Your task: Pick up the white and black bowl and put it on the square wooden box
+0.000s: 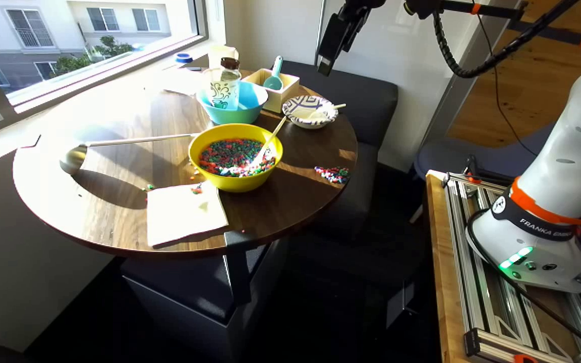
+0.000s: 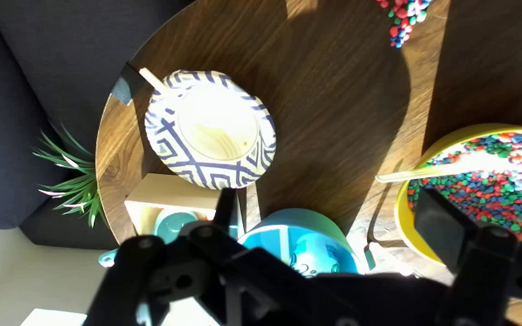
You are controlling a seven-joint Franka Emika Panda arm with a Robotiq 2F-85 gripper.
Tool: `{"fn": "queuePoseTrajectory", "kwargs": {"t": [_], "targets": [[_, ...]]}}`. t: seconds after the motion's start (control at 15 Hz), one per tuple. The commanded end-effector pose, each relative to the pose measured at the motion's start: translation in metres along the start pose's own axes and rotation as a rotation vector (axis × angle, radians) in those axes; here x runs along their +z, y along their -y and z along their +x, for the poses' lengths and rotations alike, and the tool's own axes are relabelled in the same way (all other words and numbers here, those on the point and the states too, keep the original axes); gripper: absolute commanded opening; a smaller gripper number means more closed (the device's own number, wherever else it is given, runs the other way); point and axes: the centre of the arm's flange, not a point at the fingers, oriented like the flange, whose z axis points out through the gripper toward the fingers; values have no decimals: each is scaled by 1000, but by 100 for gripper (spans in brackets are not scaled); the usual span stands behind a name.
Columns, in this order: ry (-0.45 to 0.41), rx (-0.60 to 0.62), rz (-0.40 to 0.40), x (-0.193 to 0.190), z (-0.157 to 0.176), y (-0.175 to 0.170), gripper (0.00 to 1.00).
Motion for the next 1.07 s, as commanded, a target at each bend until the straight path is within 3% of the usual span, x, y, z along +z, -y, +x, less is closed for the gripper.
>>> {"fn": "queuePoseTrajectory", "kwargs": {"t": [0.0,0.13,0.27,0.53,0.6,0.8,0.87,1.0], "targets": [[70,127,69,20,-16,-29,100],[91,219,131,39,-31,-55,100],[59,311,198,59,-47,-81,100],[95,550,261,95,-81,-129,100],[97,465,226,86,-58,-115,100],[95,470,223,88,-60,-121,100],[103,491,282,93,-52,-125,100],[134,594,312,113,-53,-147,100]]}}
